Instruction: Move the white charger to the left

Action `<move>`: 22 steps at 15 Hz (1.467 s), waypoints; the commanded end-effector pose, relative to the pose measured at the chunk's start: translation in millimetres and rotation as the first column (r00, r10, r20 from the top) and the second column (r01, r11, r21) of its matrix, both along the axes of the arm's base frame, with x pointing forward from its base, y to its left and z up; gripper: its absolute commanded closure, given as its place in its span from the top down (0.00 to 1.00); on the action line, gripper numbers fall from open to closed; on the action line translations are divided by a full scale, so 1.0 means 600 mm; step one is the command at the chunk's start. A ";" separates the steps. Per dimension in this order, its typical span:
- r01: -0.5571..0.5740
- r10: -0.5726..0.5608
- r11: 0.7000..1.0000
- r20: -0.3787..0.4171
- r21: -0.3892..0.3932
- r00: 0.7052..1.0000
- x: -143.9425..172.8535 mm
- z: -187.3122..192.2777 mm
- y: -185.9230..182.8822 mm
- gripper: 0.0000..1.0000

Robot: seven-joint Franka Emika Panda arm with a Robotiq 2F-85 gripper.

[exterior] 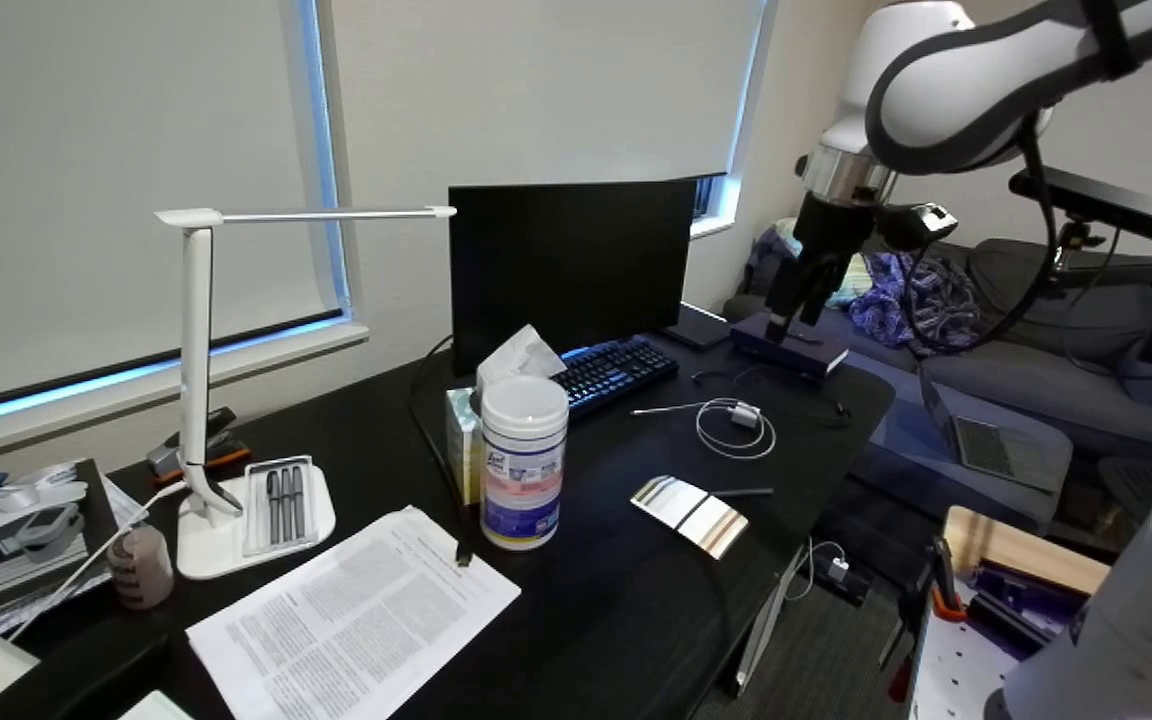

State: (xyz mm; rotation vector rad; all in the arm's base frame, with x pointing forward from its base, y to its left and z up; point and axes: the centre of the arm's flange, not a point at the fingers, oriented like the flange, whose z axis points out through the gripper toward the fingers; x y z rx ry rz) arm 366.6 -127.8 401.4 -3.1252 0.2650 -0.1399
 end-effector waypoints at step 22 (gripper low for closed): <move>0.294 -0.285 0.954 -0.123 0.058 0.950 0.133 -0.214 -0.235 1.00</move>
